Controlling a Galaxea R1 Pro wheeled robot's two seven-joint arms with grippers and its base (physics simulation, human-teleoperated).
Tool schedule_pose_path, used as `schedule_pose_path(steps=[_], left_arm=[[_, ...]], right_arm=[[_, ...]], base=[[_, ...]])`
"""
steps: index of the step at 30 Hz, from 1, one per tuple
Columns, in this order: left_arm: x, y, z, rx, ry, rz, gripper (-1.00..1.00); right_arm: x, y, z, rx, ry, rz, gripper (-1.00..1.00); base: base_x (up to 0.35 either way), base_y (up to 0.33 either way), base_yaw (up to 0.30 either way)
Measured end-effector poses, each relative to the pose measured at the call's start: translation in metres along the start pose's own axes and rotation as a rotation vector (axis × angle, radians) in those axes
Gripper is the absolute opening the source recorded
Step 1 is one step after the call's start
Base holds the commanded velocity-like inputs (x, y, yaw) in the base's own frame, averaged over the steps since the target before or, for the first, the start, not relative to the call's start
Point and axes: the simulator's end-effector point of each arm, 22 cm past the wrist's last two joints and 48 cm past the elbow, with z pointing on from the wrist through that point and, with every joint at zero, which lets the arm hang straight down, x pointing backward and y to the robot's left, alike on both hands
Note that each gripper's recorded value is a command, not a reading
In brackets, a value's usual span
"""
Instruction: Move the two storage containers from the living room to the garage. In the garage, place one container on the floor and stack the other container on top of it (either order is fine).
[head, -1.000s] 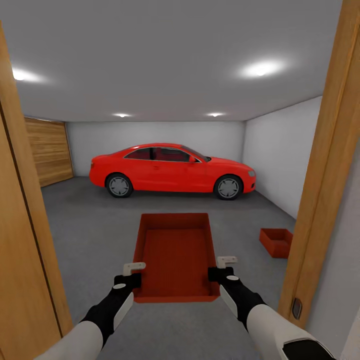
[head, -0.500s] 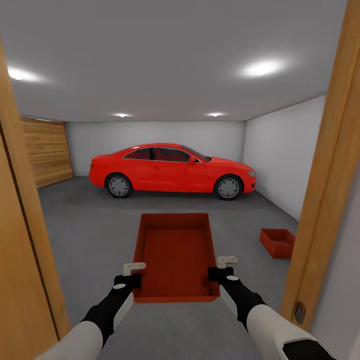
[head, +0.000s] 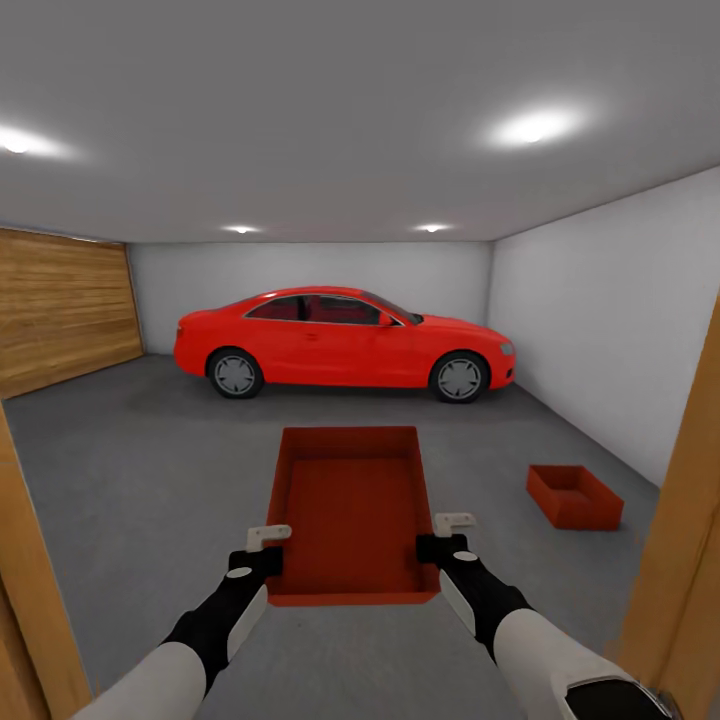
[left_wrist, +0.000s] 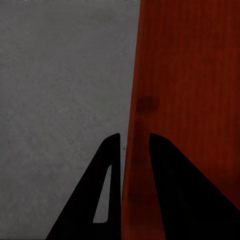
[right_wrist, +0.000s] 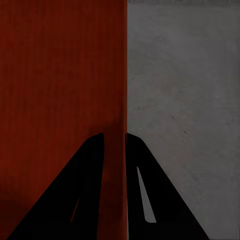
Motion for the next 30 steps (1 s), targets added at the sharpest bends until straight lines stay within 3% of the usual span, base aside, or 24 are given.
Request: schedule_pose_path(steps=[18, 30], left_arm=[[0.0001, -0.0001, 0.0004, 0.0, 0.001, 0.001, -1.0], [-0.0005, -0.0003, 0.0005, 0.0, -0.001, 0.001, -1.0]], right_arm=[[0.0005, -0.0001, 0.0004, 0.0, 0.001, 0.001, -1.0], [-0.0001, -0.0003, 0.0006, 0.0, 0.0, 0.0, -1.0]], base=[[0.097, 0.063, 0.0], [0.01, 0.011, 0.0]])
